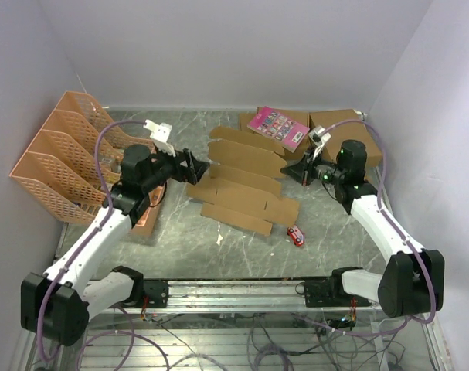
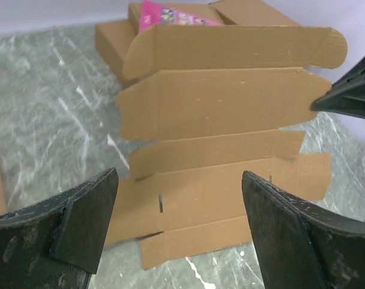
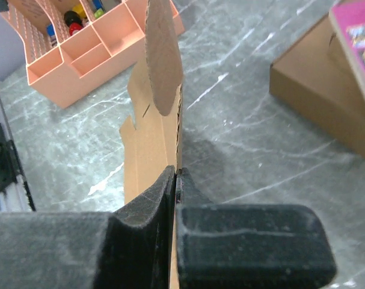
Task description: Fold the paper box
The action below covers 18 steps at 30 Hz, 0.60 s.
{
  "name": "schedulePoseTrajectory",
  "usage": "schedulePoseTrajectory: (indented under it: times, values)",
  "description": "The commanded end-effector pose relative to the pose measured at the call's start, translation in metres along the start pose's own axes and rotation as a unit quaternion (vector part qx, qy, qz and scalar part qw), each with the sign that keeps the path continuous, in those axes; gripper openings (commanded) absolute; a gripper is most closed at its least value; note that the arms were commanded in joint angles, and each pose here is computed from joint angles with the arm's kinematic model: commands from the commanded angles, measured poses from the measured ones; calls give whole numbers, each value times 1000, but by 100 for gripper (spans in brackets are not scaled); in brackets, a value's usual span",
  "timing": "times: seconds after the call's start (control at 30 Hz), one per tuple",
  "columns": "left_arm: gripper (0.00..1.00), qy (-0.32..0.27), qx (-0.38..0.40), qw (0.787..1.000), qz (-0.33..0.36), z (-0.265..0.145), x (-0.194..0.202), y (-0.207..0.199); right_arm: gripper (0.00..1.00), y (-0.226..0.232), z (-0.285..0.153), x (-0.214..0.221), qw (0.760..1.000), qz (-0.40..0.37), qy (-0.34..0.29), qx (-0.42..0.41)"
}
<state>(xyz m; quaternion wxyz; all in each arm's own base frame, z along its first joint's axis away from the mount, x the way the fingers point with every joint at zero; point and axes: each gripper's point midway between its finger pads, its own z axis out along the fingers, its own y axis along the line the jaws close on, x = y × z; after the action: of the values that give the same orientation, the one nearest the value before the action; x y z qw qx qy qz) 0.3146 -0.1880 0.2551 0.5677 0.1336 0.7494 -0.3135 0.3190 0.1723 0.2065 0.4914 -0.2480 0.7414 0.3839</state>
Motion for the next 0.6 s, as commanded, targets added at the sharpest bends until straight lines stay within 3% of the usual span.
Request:
schedulePoseTrajectory:
  times: [0.0, 0.17, 0.27, 0.57]
  values:
    - [94, -51, 86, 988, 117, 5, -69, -25, 0, 15, -9, -24, 992, -116, 2, -46]
    - [99, -7, 185, 974, 128, 11, -83, -22, 0, 26, -16, -46, 983, -170, 4, -69]
    - [98, 4, 185, 968, 171, 16, -86, -13, 0, 31, -17, -54, 979, -188, 8, -82]
    - [95, -30, 264, 925, 272, 16, -107, -39, 0, 39, -17, -67, 974, -199, 9, -111]
